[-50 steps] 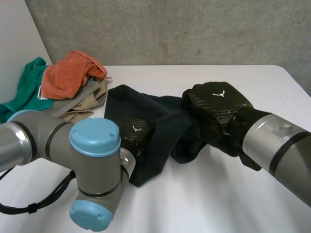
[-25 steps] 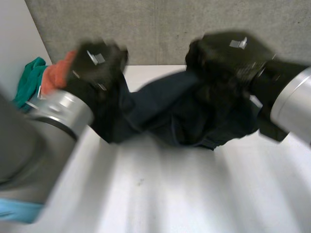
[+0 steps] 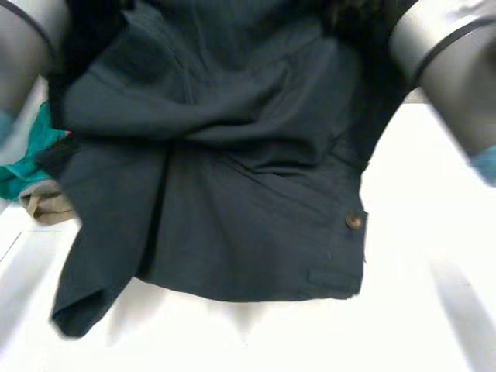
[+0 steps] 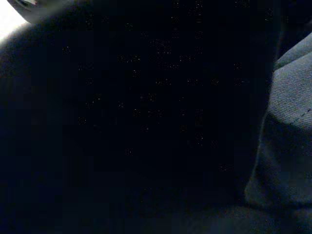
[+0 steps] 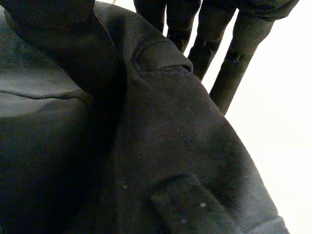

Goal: Fold the laundry.

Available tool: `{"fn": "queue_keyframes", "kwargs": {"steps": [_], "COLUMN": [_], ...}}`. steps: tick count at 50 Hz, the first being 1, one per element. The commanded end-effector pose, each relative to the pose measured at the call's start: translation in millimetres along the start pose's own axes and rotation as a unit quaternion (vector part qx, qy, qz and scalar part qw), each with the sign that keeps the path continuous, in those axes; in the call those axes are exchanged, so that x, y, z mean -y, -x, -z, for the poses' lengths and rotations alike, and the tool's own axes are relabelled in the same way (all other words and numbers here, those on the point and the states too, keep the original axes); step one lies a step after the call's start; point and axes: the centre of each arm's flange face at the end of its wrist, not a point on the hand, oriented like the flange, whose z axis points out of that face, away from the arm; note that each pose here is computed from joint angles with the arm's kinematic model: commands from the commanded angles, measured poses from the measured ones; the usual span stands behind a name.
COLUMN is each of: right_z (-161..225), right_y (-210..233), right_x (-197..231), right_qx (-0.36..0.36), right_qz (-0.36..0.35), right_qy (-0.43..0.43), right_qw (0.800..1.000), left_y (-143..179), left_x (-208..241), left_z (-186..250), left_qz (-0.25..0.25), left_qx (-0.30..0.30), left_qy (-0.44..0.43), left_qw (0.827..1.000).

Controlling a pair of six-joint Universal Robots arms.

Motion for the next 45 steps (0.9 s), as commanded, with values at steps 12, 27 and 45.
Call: {"fn": "queue_keyframes", "kwargs": {"steps": [12, 27, 45], "right_z": [-51.6, 92.6, 170.8], "right_y": [40.8, 48.1, 92.7], "right_x": [-152.0, -116.9, -184.0], "right_qx": [-0.034, 0.129, 0.198], "right_qz": [0.200, 0.086, 0.060], "right_qy": [0.018, 0.387, 0.336], "right_qw": [0.979, 0.909, 0.919], "left_y": [40.4, -9.7, -59.1], "left_x": [-148.2, -146.7, -189.7], "left_z": [-53.2, 87.4, 173.3], "left_qz": [-0.018, -0.125, -0.130], "left_qx": [0.112, -0.092, -0.211], "left_qy": [0.138, 0.316, 0.367], "left_qw": [0.984, 0.936, 0.897]}}
